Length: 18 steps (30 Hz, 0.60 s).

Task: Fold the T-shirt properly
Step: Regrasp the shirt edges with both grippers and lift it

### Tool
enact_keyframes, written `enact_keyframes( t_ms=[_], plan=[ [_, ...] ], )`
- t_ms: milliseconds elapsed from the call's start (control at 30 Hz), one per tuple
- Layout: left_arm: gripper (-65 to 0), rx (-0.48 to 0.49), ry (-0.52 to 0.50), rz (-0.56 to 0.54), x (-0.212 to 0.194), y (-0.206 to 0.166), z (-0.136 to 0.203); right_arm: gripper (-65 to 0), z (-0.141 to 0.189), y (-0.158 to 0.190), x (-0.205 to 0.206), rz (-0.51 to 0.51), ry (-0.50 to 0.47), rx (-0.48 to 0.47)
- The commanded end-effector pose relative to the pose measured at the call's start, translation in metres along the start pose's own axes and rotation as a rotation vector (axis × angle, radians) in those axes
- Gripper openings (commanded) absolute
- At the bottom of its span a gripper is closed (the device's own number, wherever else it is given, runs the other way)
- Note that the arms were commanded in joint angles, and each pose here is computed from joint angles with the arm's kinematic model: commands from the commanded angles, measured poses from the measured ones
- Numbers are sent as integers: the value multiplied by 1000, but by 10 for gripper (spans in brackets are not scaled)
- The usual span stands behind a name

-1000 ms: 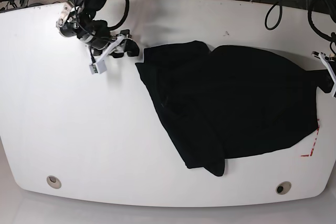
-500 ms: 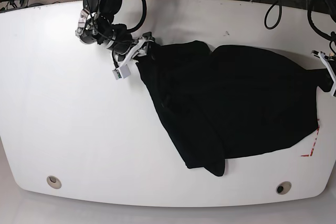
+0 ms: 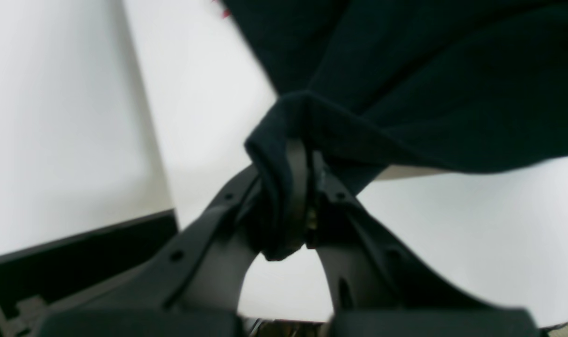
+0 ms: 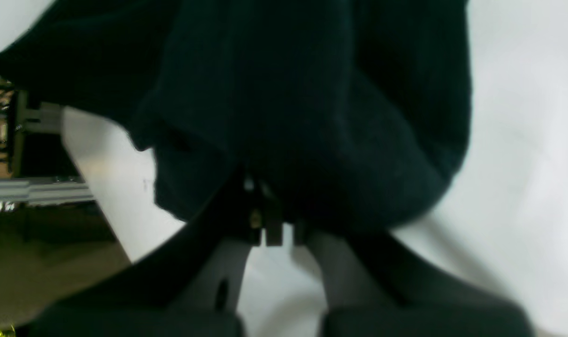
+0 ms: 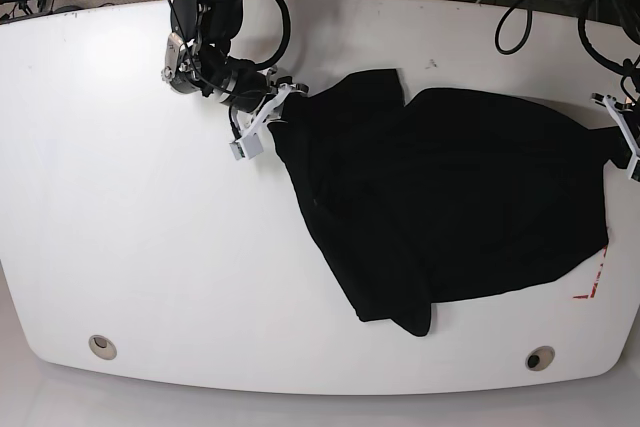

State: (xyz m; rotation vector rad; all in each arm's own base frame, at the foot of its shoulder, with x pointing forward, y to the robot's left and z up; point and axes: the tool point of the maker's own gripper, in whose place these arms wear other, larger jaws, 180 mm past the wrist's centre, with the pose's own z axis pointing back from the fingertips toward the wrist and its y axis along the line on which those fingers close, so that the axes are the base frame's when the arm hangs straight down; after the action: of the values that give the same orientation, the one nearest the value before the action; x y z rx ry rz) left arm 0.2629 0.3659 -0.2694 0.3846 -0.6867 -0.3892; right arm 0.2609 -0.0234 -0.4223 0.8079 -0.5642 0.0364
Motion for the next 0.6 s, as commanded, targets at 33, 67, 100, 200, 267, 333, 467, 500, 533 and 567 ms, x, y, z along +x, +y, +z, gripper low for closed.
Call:
enact_keyframes(
  t_ms=[33, 67, 100, 200, 267, 333, 467, 500, 533, 567],
  plan=[
    [-650, 13, -33, 0, 8, 2, 4, -650, 21, 5, 1, 57, -11, -39],
    [-650, 15, -34, 1, 8, 2, 5, -650, 26, 6, 2, 74, -14, -48],
    [-650, 17, -37, -2, 9, 2, 5, -650, 32, 8, 3, 93, -14, -60],
    [-650, 25, -52, -11, 15, 3, 9, -650, 48, 14, 4, 148, -8, -93],
    [-650, 32, -65, -21, 19, 3, 12, -650, 60, 18, 1, 185, 7, -120],
    [-650, 37, -73, -28, 22, 3, 14, -650, 72, 23, 1, 219, 8, -144],
    [-650, 50, -95, -44, 29, 3, 20, -650, 86, 31, 3, 267, -5, -171],
    [-650, 52, -98, -47, 30, 3, 21, -650, 88, 32, 2, 270, -6, -174],
    [-650, 54, -101, -48, 32, 4, 21, -650, 89, 35, 1, 277, -11, -160],
    [-650, 57, -104, -46, 32, 5, 21, -650, 92, 35, 3, 281, -28, -146]
  ],
)
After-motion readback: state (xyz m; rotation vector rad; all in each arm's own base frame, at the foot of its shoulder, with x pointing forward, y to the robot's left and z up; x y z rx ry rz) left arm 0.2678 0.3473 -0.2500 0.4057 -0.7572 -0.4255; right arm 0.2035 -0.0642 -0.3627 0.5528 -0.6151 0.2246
